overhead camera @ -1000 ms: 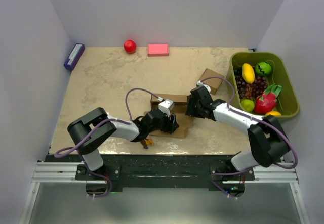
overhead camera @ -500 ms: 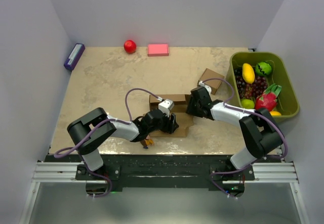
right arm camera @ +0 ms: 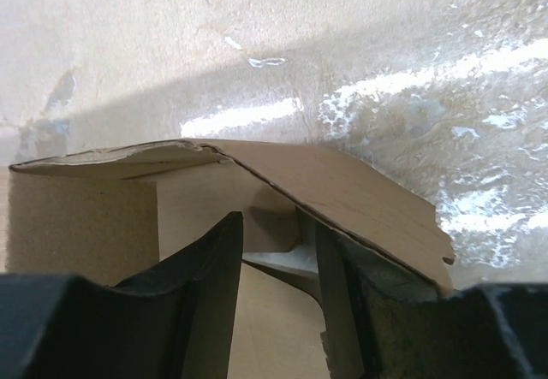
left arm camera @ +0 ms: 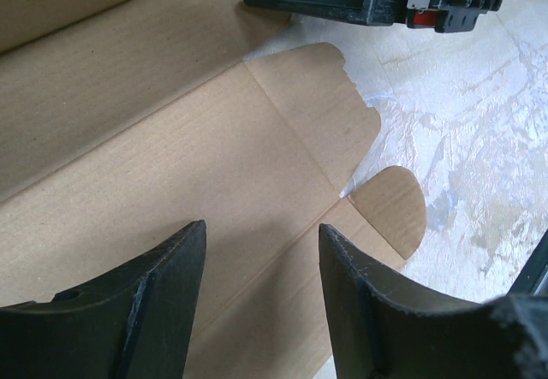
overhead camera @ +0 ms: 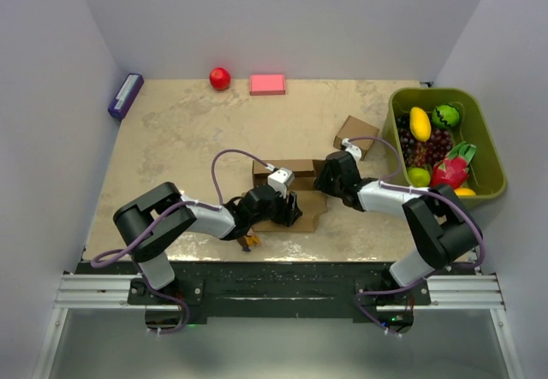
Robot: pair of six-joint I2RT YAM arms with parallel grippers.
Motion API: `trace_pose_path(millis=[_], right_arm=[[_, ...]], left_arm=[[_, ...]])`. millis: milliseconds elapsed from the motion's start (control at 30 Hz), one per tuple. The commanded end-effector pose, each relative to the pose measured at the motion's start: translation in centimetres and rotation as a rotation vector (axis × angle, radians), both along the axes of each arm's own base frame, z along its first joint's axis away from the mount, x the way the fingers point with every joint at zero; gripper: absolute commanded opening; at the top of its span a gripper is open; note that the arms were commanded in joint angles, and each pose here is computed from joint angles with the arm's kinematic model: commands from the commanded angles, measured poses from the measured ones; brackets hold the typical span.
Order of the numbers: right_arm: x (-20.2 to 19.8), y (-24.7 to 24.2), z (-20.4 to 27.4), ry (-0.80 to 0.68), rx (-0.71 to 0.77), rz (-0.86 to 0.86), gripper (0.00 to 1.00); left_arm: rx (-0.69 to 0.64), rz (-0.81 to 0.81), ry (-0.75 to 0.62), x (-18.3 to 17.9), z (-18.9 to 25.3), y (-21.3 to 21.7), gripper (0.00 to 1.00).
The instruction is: Fold the paper box
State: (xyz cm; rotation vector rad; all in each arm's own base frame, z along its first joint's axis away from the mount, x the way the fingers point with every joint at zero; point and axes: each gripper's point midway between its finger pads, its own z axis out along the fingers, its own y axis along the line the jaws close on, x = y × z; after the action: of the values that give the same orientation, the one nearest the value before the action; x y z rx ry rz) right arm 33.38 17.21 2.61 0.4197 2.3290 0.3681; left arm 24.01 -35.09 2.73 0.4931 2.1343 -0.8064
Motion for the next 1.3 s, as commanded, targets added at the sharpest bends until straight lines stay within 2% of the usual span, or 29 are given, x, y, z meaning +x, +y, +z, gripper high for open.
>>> trace_pose_path(millis=[0,167,467,767,967,1167,1267], right_arm=[[0.8,0.7,0.2,-0.044,0.066,-0.008,0.41],[0.8,1.3,1.6,-0.106,0.109,0.02,0.37],[0.4,2.3,4.5,-0.215,0.16,0.088,0.36],[-0.1,4.8,3.8,-0.206,0.179,0.166,0.34],[-1.0,5.4,3.4,-0.186,0.142,0.167,0.34],[-1.3,1.2,2.6,-0.142,-0.001,0.03,0.43],[-1.1,-0.1,3.2,-0.151,-0.017,0.007,0.47]], left_arm=[[0.13,-0.007,0.093,-1.9,-3.7,2.3,0.6],[0.136,-0.014,0.101,-1.9,-4.0,2.1,0.59],[0.141,-0.017,0.11,-2.0,-4.5,2.1,0.57],[0.141,-0.009,0.11,-1.9,-4.6,2.2,0.56],[0.141,-0.009,0.11,-1.9,-4.6,2.1,0.56],[0.148,-0.007,0.116,-2.0,-4.9,2.3,0.56],[0.145,-0.005,0.114,-2.0,-4.8,2.4,0.56]])
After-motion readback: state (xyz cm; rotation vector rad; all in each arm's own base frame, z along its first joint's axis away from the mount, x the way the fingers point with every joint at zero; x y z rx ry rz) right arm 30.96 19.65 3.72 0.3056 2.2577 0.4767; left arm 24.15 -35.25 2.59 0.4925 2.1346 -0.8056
